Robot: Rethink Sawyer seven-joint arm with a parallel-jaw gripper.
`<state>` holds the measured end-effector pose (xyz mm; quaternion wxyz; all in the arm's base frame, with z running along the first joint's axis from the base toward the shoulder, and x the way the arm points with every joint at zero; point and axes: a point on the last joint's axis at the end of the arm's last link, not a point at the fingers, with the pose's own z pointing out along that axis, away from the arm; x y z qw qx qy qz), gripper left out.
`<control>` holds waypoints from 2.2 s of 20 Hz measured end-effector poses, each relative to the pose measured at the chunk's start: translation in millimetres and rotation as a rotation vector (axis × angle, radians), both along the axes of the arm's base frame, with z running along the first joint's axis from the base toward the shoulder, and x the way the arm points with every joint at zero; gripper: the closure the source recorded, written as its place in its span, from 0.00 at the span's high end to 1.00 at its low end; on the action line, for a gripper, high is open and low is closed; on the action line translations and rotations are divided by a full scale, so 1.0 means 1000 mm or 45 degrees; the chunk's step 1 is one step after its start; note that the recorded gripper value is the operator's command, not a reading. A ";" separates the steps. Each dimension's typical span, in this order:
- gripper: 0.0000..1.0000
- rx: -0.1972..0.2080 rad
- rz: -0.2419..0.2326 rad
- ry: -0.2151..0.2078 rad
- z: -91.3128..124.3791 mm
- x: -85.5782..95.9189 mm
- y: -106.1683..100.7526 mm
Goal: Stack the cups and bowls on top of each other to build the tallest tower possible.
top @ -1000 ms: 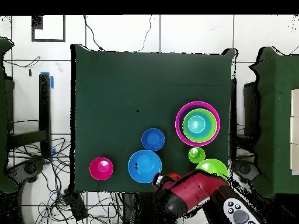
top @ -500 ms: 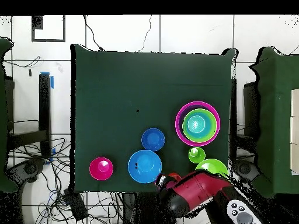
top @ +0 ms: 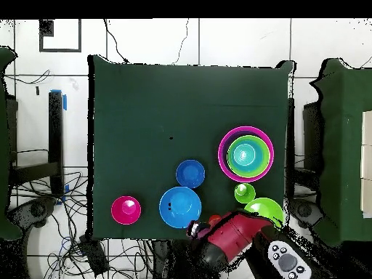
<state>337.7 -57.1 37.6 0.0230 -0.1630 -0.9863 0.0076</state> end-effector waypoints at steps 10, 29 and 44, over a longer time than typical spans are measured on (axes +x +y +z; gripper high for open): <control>1.00 0.007 0.098 0.033 -0.012 -0.014 0.007; 1.00 0.007 0.039 0.024 -0.011 -0.015 -0.009; 1.00 0.028 -0.018 0.012 -0.010 -0.013 -0.018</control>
